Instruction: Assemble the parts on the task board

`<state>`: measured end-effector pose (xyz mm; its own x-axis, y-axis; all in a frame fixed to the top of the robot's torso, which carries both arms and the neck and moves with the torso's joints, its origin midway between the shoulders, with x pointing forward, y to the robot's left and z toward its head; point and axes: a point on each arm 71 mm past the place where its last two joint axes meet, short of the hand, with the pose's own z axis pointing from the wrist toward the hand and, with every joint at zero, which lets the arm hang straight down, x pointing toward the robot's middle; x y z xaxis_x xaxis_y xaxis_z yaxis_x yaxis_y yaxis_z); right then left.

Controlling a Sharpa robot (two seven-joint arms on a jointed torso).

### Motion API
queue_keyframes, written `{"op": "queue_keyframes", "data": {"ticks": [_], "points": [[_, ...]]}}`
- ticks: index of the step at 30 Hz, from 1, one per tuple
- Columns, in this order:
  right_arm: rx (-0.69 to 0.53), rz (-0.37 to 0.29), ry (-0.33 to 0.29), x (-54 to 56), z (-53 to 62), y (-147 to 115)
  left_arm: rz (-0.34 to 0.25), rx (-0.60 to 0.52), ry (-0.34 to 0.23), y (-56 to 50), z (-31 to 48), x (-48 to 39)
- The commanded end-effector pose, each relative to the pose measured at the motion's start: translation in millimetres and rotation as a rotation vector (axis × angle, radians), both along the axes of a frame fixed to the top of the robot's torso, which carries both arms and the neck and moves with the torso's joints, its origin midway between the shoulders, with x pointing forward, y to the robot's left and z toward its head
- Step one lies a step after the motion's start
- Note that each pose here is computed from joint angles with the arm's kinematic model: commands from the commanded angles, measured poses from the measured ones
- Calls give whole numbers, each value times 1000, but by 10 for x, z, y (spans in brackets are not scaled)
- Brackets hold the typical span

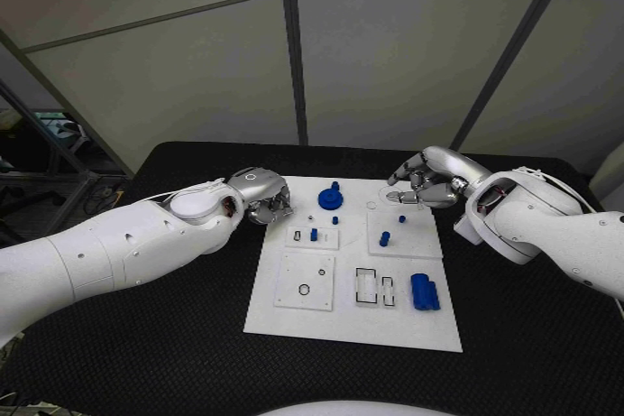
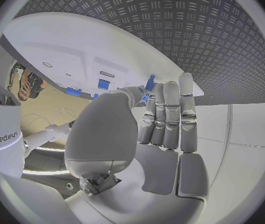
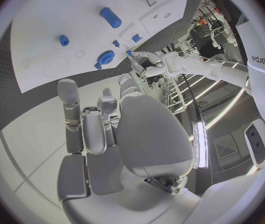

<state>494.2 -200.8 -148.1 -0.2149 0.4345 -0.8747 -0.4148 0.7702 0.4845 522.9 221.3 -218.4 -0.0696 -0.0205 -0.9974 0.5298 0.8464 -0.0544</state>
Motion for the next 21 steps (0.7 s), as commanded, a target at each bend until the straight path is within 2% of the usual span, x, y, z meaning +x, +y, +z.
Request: {"op": "queue_keyframes", "data": {"ticks": [1, 21], "points": [[4, 6, -13, -3, 18, 9, 5, 20, 14, -2, -18, -1], [7, 5, -17, -4, 23, 9, 16, 29, 26, 0, -32, 8]]}}
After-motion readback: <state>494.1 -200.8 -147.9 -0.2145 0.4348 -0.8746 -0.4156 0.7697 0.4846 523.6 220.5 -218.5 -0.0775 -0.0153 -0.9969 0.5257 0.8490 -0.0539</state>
